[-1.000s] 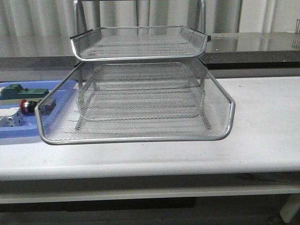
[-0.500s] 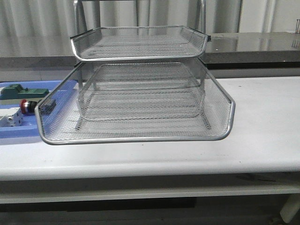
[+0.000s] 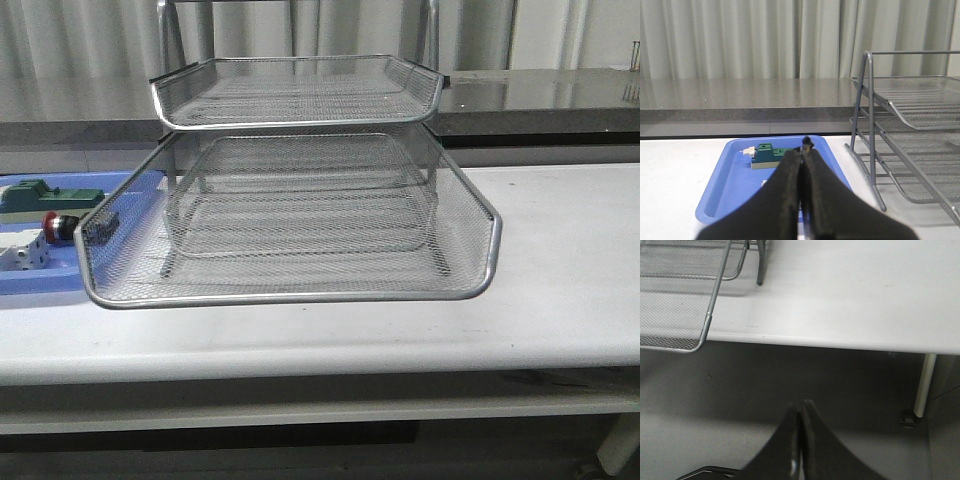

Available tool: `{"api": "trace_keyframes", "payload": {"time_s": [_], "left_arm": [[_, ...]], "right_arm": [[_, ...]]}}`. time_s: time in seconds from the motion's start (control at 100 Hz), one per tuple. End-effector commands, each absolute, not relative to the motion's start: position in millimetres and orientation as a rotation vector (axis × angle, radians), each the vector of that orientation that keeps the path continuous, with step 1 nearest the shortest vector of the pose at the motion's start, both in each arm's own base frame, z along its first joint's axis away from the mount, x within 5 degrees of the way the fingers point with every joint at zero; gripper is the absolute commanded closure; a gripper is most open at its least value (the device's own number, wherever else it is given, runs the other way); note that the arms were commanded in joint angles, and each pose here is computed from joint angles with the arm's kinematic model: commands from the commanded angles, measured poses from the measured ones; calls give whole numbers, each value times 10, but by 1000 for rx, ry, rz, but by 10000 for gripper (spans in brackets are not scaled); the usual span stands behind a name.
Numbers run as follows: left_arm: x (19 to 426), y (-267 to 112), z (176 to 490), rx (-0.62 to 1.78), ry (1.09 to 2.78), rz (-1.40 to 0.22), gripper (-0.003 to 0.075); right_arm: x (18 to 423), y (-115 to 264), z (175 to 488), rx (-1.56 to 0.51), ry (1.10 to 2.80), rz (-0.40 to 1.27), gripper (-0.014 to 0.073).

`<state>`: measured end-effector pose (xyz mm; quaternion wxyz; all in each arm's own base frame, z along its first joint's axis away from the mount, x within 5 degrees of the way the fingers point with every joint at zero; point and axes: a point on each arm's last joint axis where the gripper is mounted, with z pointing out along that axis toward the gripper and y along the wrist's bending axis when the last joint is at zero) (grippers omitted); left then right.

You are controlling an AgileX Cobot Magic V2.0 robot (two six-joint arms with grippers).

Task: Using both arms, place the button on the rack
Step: 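Release the tray and withdraw the right gripper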

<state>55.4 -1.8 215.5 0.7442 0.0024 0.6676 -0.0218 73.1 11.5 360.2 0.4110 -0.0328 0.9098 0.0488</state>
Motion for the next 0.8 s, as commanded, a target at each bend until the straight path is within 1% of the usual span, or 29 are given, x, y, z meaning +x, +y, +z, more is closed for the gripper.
{"api": "trace_keyframes", "payload": {"time_s": [0.0,0.17,0.29,0.4,0.51,0.61,0.79], "left_arm": [[548,-14,2054,-9,1411,-58,741],[546,-14,2064,-10,1399,-58,741],[533,-12,2131,-11,1343,-57,741],[519,-11,2228,-25,1346,-74,741],[522,-19,2372,-20,1454,-78,741],[554,-26,2595,-15,1549,-80,741],[780,-42,2992,-10,1746,-82,741]], "right_arm": [[749,110,3736,-79,2209,122,663],[749,110,3736,-79,2209,122,663],[749,111,3736,-79,2209,123,664],[749,111,3736,-79,2209,123,664],[749,111,3736,-79,2209,123,664],[749,111,3736,-79,2209,123,664],[749,111,3736,-79,2209,123,664]]}}
